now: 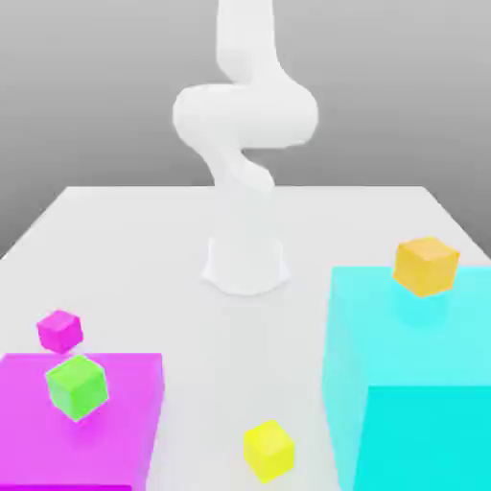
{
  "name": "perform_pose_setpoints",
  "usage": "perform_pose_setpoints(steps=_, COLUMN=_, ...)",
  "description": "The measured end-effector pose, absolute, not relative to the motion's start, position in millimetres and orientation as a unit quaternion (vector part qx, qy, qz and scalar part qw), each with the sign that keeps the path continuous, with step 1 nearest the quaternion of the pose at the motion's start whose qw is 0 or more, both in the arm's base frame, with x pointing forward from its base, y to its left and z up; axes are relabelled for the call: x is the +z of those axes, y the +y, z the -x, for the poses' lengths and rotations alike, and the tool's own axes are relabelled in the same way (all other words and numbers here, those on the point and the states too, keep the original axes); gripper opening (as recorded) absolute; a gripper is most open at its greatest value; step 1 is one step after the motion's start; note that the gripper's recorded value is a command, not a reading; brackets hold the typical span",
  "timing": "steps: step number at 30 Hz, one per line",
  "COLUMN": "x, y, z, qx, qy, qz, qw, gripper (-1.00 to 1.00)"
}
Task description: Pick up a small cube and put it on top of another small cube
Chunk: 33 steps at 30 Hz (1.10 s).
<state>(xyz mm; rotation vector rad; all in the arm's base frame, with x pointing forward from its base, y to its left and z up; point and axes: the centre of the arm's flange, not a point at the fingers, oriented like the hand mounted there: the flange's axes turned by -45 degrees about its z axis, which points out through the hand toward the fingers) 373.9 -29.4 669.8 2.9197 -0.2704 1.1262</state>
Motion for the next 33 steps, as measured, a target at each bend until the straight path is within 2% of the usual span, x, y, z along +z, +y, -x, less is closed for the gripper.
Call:
perform_pose_setpoints(steps=5, x=580.3, y=-101.2, z=-407.3, qx=0.294, qy=-0.251, qz=-0.922, qw=0.005, gripper=0.0)
perform_pose_setpoints(steps=11, x=470.8, y=-189.6, z=-403.2, qx=0.218, qy=-0.44, qz=-0.871, qw=0.008, gripper=0.0)
perform_pose_setpoints(steps=18, x=345.2, y=-273.0, z=-345.8, qx=0.127, qy=-0.64, qz=-0.758, qw=0.008, gripper=0.0)
perform_pose_setpoints(steps=27, x=204.3, y=-318.8, z=-217.8, qx=0.011, qy=-0.846, qz=-0.533, qw=0.0, gripper=0.0)
perform_pose_setpoints(steps=33, x=144.0, y=-314.7, z=-213.2, qx=0.0, qy=-0.855, qz=-0.518, qw=0.0, gripper=0.0)
